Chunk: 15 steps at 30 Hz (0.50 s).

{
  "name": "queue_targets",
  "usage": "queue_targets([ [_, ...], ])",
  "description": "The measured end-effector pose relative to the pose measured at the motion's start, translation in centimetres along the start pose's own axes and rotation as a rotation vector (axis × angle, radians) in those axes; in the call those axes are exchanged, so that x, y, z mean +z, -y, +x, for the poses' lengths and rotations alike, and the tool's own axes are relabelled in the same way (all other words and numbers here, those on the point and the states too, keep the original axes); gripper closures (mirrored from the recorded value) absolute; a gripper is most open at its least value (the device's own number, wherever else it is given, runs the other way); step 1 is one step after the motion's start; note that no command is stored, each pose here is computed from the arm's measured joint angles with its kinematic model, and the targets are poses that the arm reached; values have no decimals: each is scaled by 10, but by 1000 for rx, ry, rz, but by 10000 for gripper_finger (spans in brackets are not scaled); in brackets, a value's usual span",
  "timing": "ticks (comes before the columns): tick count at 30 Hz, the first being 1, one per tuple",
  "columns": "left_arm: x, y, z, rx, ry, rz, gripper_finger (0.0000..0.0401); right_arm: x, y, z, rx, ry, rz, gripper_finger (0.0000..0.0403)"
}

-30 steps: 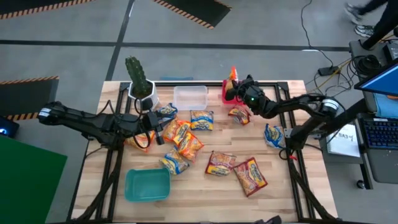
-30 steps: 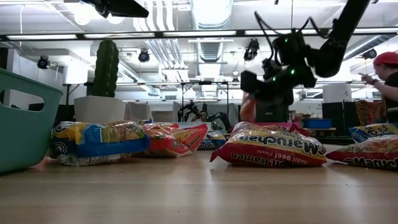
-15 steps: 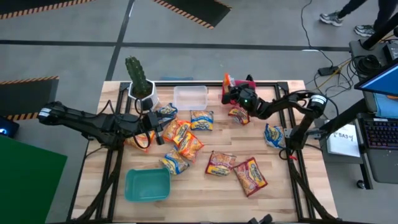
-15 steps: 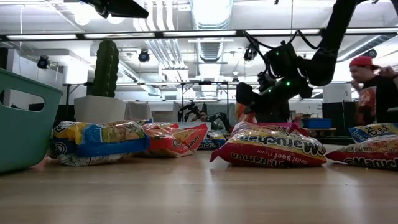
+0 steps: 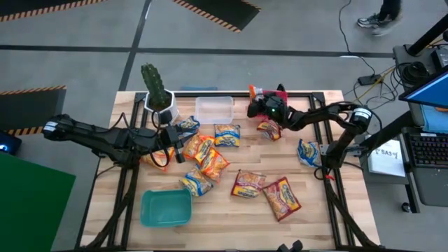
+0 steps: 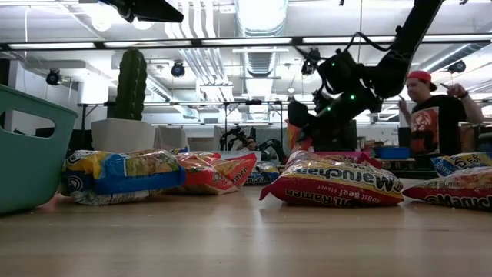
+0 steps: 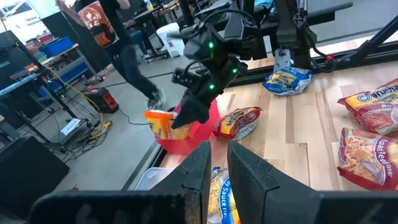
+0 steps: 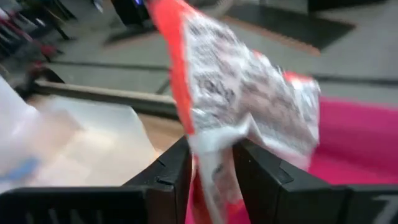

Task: Sort Maruchan noodles
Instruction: Put the orange noodle pack into the red bin

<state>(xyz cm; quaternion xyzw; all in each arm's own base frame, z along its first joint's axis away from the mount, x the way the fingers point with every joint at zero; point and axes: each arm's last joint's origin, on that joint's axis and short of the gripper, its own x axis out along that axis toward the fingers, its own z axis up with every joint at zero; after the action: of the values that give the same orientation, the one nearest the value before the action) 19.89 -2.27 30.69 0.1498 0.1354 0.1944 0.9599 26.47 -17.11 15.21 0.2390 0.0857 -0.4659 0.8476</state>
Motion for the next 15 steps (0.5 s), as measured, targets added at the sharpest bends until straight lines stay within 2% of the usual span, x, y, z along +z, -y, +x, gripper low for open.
queue_targets([
  [4, 0, 0, 0, 0, 0, -1, 364, 3, -4, 2, -13, -34, -5, 296],
  [9, 0, 0, 0, 0, 0, -13, 364, 14, -11, -1, 24, -36, 6, 296],
  [15, 0, 0, 0, -1, -1, -33, 364, 31, -15, -14, 2, -78, -24, 296],
])
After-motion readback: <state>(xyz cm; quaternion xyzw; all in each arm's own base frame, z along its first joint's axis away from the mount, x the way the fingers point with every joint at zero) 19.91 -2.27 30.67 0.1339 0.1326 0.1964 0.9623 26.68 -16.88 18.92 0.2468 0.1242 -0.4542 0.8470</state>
